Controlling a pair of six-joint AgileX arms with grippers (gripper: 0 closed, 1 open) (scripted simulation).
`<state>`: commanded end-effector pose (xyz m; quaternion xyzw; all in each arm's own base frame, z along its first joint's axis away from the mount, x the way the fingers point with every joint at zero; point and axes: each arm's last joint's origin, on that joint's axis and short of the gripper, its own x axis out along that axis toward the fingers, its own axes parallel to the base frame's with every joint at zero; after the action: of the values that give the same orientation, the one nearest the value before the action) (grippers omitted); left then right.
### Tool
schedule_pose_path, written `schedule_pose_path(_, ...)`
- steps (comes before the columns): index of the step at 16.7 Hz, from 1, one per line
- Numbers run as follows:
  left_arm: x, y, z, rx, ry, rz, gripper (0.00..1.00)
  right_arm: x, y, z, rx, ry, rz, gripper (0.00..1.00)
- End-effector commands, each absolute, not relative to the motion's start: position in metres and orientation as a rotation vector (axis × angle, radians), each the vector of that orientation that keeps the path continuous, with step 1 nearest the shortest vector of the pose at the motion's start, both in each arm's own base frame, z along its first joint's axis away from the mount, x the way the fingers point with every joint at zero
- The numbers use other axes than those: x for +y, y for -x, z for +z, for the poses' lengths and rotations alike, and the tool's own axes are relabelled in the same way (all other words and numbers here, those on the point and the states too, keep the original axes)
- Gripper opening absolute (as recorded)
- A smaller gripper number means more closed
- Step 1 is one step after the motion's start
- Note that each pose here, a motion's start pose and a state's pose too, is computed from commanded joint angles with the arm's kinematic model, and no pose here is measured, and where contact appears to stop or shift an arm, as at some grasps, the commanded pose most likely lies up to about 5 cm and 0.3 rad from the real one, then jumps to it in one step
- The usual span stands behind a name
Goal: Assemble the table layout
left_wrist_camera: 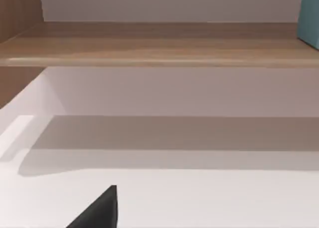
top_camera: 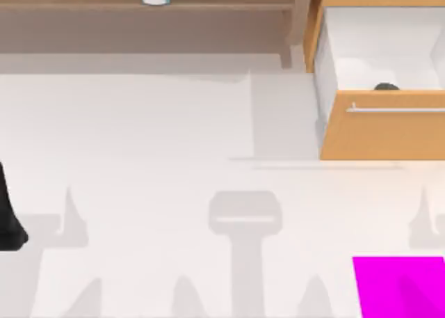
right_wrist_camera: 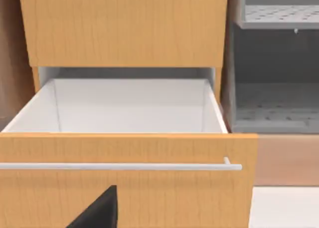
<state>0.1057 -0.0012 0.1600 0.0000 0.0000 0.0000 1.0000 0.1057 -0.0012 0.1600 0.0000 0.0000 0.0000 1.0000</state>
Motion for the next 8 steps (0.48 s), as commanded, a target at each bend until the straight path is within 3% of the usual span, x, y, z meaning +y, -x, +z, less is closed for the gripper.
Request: schedule_pose_path(8,-0.001,-0.106,0.16,0.0,0.0,0.0,1.0,0.001,-0.11,0.195,0.125,-0.039,0.016,1.0)
